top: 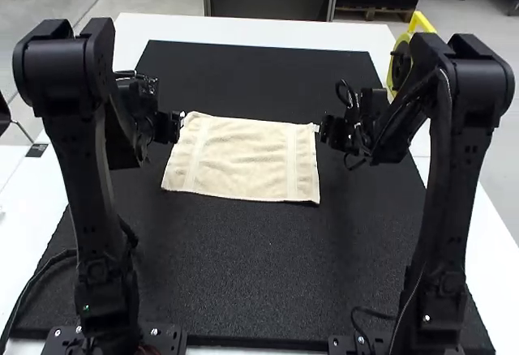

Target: Fold the towel.

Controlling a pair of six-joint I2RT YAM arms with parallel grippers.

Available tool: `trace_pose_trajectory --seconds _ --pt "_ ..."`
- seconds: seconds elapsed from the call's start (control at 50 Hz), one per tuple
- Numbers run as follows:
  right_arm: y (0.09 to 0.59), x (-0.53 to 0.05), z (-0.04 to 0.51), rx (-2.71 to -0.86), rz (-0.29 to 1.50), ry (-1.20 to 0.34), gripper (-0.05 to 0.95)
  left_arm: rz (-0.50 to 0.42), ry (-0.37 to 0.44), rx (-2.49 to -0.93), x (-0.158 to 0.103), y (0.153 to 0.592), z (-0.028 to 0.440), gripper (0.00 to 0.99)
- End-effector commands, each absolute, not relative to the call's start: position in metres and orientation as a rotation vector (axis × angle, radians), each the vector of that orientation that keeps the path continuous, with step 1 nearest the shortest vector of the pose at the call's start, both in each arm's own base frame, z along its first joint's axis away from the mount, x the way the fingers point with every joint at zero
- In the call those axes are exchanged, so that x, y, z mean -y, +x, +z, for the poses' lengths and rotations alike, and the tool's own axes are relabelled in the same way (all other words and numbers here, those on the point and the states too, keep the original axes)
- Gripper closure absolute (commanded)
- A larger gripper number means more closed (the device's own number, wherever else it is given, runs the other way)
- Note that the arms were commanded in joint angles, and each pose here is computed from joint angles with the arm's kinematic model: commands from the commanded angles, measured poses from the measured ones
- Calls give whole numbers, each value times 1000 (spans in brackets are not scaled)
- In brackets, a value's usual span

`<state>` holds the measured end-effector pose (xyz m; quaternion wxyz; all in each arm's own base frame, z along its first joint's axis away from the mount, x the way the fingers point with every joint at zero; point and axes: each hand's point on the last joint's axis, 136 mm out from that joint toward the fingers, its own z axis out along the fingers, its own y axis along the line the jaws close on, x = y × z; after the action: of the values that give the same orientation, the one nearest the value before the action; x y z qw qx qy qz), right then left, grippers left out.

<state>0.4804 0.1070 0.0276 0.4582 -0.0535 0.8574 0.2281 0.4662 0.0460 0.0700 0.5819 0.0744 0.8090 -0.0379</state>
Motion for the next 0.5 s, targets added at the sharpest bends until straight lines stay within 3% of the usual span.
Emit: trace_pose_trajectory --seconds 0.0,0.48 --pt "489 -115 32 -2080 591 -168 -2 -122 217 -1856 -42 476 74 87" --pt "512 -125 21 -2058 612 -192 -2 -155 251 -1817 -43 509 67 87"
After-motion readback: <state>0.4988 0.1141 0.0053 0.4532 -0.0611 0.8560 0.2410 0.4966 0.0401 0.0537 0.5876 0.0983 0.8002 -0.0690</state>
